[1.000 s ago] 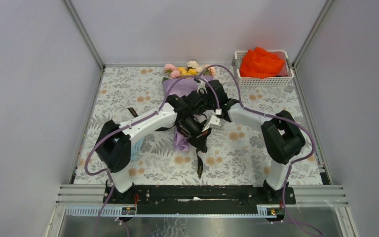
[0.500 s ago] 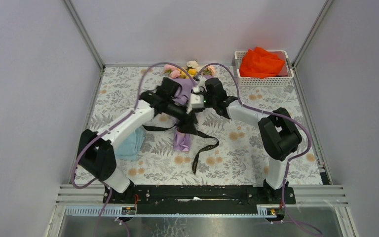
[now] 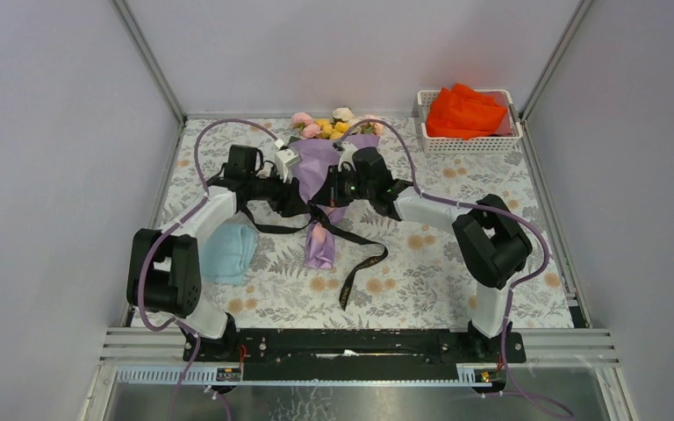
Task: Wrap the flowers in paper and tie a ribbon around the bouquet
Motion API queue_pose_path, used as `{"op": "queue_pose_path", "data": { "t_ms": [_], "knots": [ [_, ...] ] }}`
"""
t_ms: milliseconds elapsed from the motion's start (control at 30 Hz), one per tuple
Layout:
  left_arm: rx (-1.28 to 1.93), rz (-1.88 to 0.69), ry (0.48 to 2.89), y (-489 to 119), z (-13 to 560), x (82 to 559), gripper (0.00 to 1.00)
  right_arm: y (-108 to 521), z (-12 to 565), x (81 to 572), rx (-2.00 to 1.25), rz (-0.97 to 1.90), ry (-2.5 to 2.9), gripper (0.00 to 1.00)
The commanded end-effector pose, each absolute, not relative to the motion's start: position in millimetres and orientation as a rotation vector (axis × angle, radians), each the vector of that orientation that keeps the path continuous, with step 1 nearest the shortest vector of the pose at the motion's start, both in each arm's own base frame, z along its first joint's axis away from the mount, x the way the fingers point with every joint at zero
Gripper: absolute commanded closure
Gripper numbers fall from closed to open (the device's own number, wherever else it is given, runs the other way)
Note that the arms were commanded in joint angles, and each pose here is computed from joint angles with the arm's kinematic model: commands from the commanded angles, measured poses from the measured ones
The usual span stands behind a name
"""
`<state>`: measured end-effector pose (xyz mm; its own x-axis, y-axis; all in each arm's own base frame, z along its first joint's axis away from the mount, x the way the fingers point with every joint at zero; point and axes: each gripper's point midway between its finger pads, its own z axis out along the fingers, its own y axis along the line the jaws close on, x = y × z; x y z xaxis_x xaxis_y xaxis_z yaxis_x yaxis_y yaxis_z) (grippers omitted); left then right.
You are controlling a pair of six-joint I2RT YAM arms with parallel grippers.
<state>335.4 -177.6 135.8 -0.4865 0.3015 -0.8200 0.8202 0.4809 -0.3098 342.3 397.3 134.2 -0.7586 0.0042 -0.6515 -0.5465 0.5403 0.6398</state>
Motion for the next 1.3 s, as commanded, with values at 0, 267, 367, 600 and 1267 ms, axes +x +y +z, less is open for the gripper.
{"op": "queue_pose_path", "data": {
  "t_ms": [0, 267, 367, 600, 1267],
  "knots": [
    [0.848, -0.796, 1.904, -175.9, 143.7, 371.9, 0.40, 410.0, 172.1, 342.4, -0.374, 1.218, 2.048, 1.00],
    [0.862, -0.923, 1.934, -184.9, 126.4, 357.8, 0.58, 412.2, 170.1, 342.5, -0.349, 1.221, 2.051, 1.00],
    [0.873, -0.928, 1.959, -184.1, 120.6, 357.2, 0.55, 411.4, 174.2, 343.9, -0.343, 1.218, 2.040, 1.00],
    [0.858, -0.967, 1.956, -187.9, 117.2, 358.8, 0.56, 411.7, 176.2, 343.8, -0.328, 1.226, 2.038, 1.00],
    [0.877, -0.985, 2.014, -184.0, 96.6, 343.2, 1.00, 364.2, 149.7, 351.9, -0.470, 0.980, 2.152, 0.69]
  ]
}}
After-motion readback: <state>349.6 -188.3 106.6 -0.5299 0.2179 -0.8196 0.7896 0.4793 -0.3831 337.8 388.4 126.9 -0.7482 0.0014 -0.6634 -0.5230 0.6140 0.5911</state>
